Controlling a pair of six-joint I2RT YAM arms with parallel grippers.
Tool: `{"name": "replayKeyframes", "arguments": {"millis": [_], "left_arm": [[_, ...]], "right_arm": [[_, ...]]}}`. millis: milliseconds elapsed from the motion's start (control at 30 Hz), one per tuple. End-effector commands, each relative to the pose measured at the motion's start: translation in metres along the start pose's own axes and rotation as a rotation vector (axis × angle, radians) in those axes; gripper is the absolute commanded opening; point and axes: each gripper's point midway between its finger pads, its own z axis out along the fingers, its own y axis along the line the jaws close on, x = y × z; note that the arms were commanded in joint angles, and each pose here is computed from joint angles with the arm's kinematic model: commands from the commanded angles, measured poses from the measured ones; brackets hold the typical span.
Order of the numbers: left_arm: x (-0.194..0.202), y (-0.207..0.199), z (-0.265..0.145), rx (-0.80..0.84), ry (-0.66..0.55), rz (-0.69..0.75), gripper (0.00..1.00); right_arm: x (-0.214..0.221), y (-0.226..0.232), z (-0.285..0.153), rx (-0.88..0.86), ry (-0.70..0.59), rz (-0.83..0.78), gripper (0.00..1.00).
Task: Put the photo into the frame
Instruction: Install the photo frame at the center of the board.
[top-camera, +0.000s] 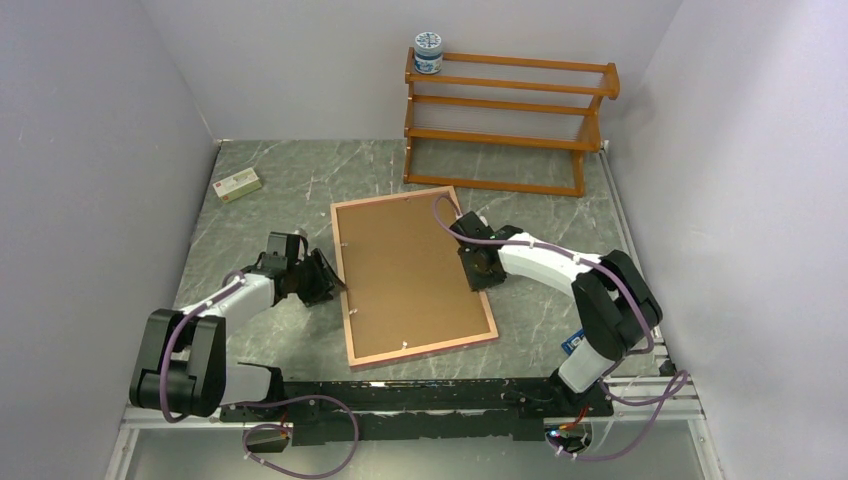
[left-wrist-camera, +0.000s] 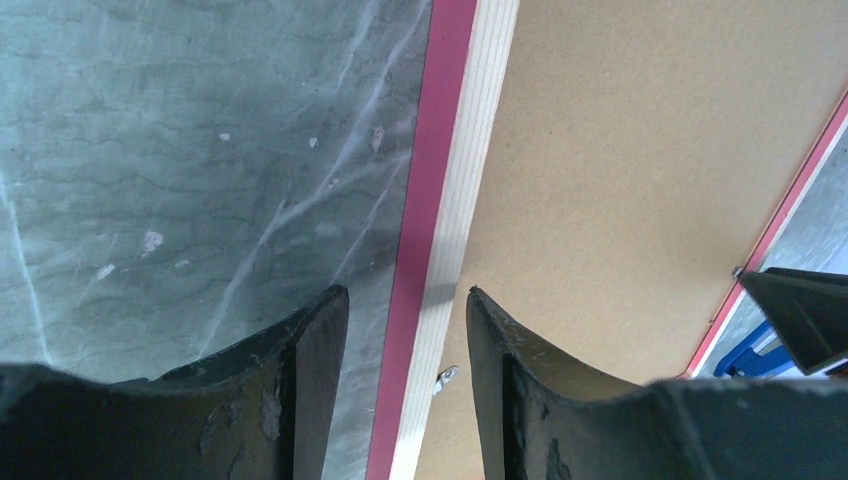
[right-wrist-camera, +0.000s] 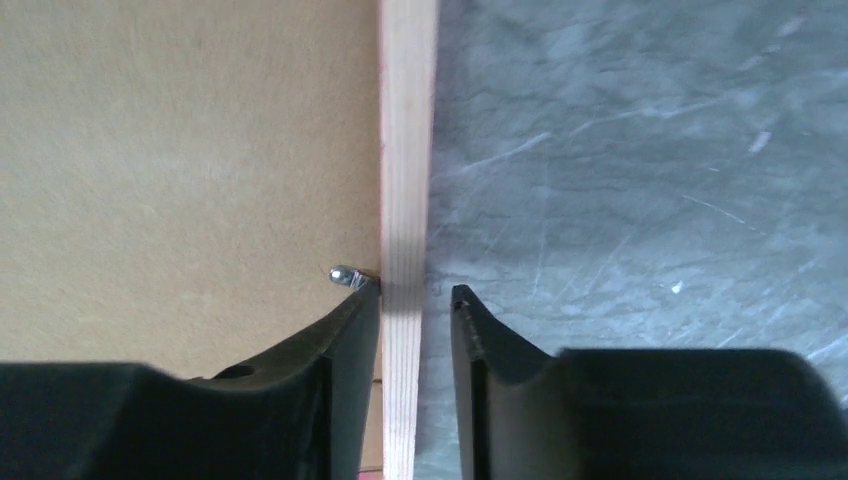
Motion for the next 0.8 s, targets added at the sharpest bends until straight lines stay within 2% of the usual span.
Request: {"name": "replayKeyframes", "arguments": {"millis": [0, 100, 300, 533, 767], "left_arm": [[-0.011, -0.003, -0.011, -0.016, -0.055, 0.019, 0.53], [-0.018, -0.004, -0.021, -0.033, -0.100, 0.016, 0.53], [-0.029, 0.008, -0.047, -0.110, -0.225, -0.036, 0.54], [-0.028, 0.035, -0.086, -0.216, -0.385, -0.145, 0.60], [-0.019, 0.057, -0.119, -0.275, -0.495, -0.234, 0.69]], "right_arm": [[-0.055, -0.017, -0.036, 0.057, -0.247, 0.116, 0.42], [-0.067, -0.013, -0.058, 0.007, -0.302, 0.144, 0.50], [-0.089, 0.027, -0.086, -0.130, -0.349, 0.171, 0.53], [-0.119, 0.130, -0.113, -0.286, -0.403, 0.161, 0.53], [-0.126, 0.241, -0.104, -0.259, -0.397, 0.036, 0.53]]}}
